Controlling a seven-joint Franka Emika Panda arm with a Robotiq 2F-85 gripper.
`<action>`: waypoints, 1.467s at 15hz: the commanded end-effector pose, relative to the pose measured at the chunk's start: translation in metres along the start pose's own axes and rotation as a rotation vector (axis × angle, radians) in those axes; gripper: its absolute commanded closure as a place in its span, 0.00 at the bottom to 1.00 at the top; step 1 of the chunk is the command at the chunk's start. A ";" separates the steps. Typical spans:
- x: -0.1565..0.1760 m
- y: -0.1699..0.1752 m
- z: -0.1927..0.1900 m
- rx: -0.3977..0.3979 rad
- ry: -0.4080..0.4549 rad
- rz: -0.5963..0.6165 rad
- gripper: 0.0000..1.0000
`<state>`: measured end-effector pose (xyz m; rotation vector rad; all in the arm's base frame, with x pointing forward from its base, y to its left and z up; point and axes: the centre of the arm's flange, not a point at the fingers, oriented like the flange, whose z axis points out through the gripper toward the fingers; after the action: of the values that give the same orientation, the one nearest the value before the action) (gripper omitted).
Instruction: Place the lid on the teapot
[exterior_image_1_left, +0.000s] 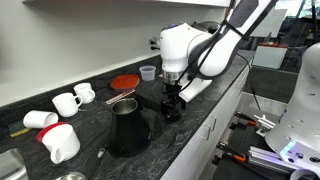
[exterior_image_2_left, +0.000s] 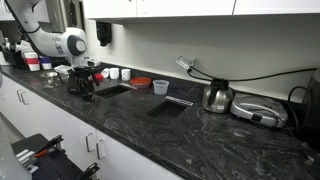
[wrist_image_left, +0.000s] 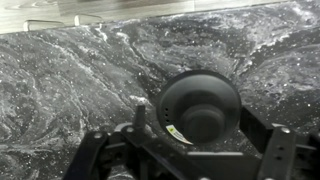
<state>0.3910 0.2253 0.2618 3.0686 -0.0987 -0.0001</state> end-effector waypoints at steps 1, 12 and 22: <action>0.011 -0.002 0.006 0.006 0.022 0.015 0.32; 0.015 0.002 -0.004 0.005 0.041 0.042 0.83; -0.005 -0.002 -0.108 -0.007 0.157 -0.005 0.83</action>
<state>0.3940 0.2277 0.3372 3.0633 -0.1294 0.1664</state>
